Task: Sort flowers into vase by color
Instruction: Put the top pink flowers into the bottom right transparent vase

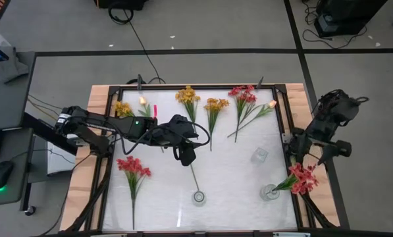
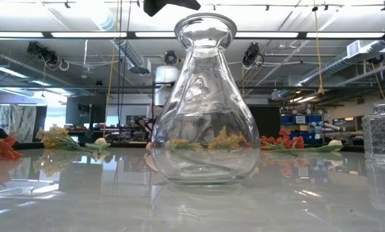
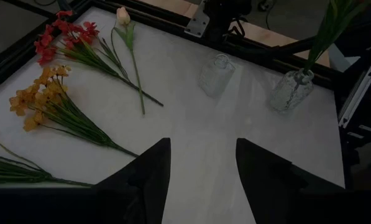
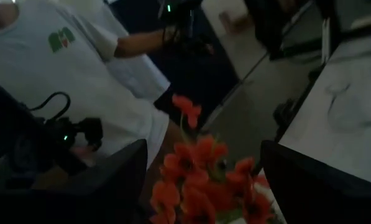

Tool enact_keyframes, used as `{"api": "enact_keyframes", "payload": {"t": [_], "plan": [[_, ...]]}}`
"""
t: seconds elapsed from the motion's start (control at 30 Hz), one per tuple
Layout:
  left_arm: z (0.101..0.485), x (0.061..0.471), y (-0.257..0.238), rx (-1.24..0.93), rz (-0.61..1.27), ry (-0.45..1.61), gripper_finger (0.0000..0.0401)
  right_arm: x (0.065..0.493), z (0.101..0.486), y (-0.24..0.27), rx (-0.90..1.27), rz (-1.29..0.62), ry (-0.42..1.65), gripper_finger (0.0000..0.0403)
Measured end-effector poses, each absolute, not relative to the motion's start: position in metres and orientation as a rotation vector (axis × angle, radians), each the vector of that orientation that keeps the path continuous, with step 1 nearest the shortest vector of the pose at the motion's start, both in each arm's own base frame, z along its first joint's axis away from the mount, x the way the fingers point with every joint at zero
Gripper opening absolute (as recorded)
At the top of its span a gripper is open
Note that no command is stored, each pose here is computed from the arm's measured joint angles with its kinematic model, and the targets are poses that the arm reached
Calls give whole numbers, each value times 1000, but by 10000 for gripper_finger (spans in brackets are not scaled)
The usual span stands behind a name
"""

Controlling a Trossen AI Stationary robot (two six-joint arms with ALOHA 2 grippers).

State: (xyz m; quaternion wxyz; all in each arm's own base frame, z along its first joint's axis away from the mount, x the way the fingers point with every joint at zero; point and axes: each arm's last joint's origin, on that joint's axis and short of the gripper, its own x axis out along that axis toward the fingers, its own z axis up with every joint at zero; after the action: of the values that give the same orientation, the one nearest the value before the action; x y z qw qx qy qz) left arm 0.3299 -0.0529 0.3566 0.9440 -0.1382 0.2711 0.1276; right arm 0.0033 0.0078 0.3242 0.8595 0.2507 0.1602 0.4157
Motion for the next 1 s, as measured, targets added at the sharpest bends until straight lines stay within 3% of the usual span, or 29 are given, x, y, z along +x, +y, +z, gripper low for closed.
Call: {"api": "enact_keyframes", "payload": {"t": [0.5,0.73,1.0], "plan": [[358,330,-53,-288,258,540,188,-21,380,-34,496,560,-103,320],[358,331,-53,-255,248,541,188,-23,405,-47,388,265,-396,320],[358,331,-53,-245,246,542,188,-20,429,-54,294,-132,-499,320]]}}
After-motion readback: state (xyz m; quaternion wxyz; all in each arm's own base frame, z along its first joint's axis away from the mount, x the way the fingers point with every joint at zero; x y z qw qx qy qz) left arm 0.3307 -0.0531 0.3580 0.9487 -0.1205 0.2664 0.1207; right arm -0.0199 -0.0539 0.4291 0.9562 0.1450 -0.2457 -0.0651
